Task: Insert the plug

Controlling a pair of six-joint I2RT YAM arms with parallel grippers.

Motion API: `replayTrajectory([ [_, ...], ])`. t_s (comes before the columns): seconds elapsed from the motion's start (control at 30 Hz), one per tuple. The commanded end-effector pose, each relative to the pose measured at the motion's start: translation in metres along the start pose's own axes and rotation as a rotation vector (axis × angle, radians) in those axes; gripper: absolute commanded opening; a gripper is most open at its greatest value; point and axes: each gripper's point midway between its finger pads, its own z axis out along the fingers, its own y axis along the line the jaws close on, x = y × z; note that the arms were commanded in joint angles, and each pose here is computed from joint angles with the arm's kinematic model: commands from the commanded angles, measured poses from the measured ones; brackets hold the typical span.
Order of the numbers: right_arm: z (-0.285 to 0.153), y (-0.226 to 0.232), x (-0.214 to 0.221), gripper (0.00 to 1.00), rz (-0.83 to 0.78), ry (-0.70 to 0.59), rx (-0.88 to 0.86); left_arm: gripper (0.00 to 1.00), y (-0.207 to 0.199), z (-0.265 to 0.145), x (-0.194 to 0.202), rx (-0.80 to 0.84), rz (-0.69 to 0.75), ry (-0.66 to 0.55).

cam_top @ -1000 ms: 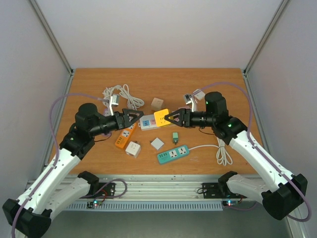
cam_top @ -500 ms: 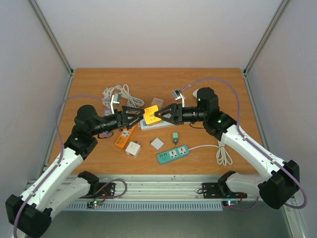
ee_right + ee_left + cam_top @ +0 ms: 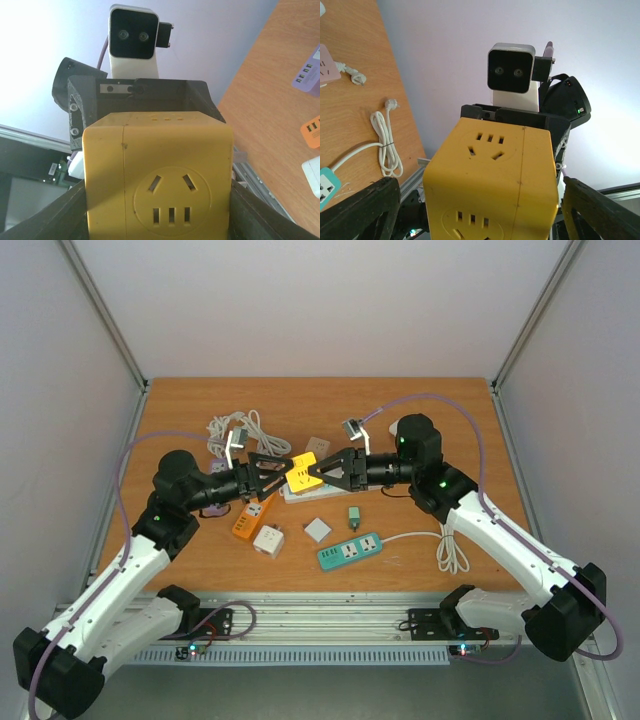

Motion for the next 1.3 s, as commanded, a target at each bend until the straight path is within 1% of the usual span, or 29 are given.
replayTrajectory([
  [0.0, -0.003, 0.024, 0.005, 0.54, -0.042, 0.024, -0.053, 0.86, -0.007, 0.002, -0.002, 0.022, 0.050, 0.004],
  [0.13, 0.000, 0.020, 0.006, 0.54, -0.028, 0.031, -0.046, 0.78, -0.009, 0.003, 0.001, 0.022, 0.060, 0.030],
  [0.17, 0.000, 0.019, 0.005, 0.54, -0.027, 0.029, -0.044, 0.74, -0.010, 0.003, 0.001, 0.024, 0.062, 0.031],
  [0.3, 0.001, 0.014, 0.003, 0.56, -0.023, 0.018, -0.021, 0.65, -0.007, 0.002, 0.003, 0.019, 0.065, 0.033],
  [0.37, 0.001, 0.009, 0.002, 0.58, -0.020, 0.009, -0.001, 0.61, -0.006, 0.002, 0.004, 0.016, 0.063, 0.035],
  [0.43, 0.000, 0.005, 0.001, 0.63, -0.017, -0.001, 0.021, 0.59, -0.005, 0.002, 0.004, 0.015, 0.068, 0.034],
  [0.5, 0.000, 0.000, 0.001, 0.70, -0.020, -0.013, 0.047, 0.58, -0.003, 0.002, 0.003, 0.008, 0.070, 0.028],
  [0.6, -0.006, -0.010, -0.001, 0.84, -0.046, -0.051, 0.120, 0.58, 0.003, 0.001, -0.001, -0.029, 0.067, 0.000],
  [0.63, -0.009, -0.014, -0.003, 0.87, -0.064, -0.077, 0.159, 0.58, 0.008, 0.000, -0.003, -0.056, 0.077, -0.016],
  [0.67, -0.013, -0.020, -0.003, 0.89, -0.086, -0.091, 0.202, 0.58, 0.014, -0.002, -0.005, -0.091, 0.074, -0.032],
  [0.77, -0.025, -0.034, -0.006, 0.90, -0.133, -0.134, 0.320, 0.58, 0.037, -0.012, -0.013, -0.242, 0.119, -0.104],
  [0.83, -0.028, -0.041, -0.003, 0.90, -0.167, -0.135, 0.392, 0.58, 0.053, -0.020, -0.020, -0.345, 0.148, -0.150],
  [0.93, -0.022, -0.045, 0.003, 0.90, -0.256, -0.107, 0.500, 0.58, 0.069, -0.028, -0.025, -0.436, 0.182, -0.176],
  [1.07, -0.006, -0.059, 0.011, 0.90, -0.361, -0.043, 0.684, 0.58, 0.073, -0.028, -0.026, -0.453, 0.186, -0.178],
  [1.13, 0.003, -0.067, 0.013, 0.90, -0.389, -0.011, 0.756, 0.58, 0.074, -0.029, -0.027, -0.459, 0.184, -0.181],
  [1.2, 0.015, -0.071, 0.017, 0.90, -0.407, 0.025, 0.792, 0.58, 0.076, -0.029, -0.027, -0.464, 0.181, -0.179],
  [1.27, 0.025, -0.075, 0.016, 0.90, -0.432, 0.035, 0.829, 0.58, 0.077, -0.029, -0.026, -0.466, 0.179, -0.176],
])
